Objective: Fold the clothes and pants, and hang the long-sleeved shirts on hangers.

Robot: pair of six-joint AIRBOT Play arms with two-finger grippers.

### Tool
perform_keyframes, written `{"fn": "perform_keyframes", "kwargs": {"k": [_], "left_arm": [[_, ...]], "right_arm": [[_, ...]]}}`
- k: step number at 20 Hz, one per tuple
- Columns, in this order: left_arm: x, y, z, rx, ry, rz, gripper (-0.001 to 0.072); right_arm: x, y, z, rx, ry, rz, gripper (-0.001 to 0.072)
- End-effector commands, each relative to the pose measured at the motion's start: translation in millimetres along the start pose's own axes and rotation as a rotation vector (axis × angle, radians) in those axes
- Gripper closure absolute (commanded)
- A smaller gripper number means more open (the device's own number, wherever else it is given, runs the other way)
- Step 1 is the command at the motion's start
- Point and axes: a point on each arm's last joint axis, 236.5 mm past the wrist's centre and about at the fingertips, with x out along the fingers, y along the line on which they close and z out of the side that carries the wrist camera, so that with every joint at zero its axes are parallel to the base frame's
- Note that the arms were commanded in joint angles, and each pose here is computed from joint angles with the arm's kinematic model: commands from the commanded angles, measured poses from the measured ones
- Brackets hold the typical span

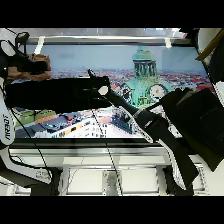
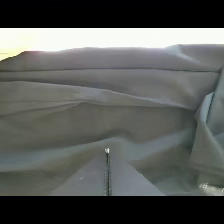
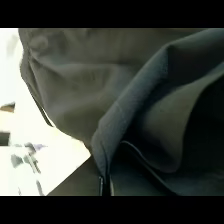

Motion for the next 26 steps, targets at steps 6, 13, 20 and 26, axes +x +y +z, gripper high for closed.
{"fn": "perform_keyframes", "kwargs": {"k": [6,13,20,26], "left_arm": [[-2.5,-7.4,1.5,-0.021,-0.009,-0.044,0.0697],[-4.2,-8.7,-4.0,-0.019,0.014,-0.048,0.0697],[-9.6,-9.8,-4.6,-0.018,0.013,-0.049,0.0697],[-9.7,-10.8,-4.5,-0.018,0.013,-0.053,0.0697]], "right_arm": [[-3.5,30.0,31.3,0.007,-0.107,0.098,0.0689],[-55.6,46.4,31.5,-0.017,0.097,0.205,0.0249],[-179.3,-122.5,109.7,0.059,0.1,-0.172,0.0259],[-158.3,-177.5,41.7,0.2,0.282,-0.263,0.0258]]}}
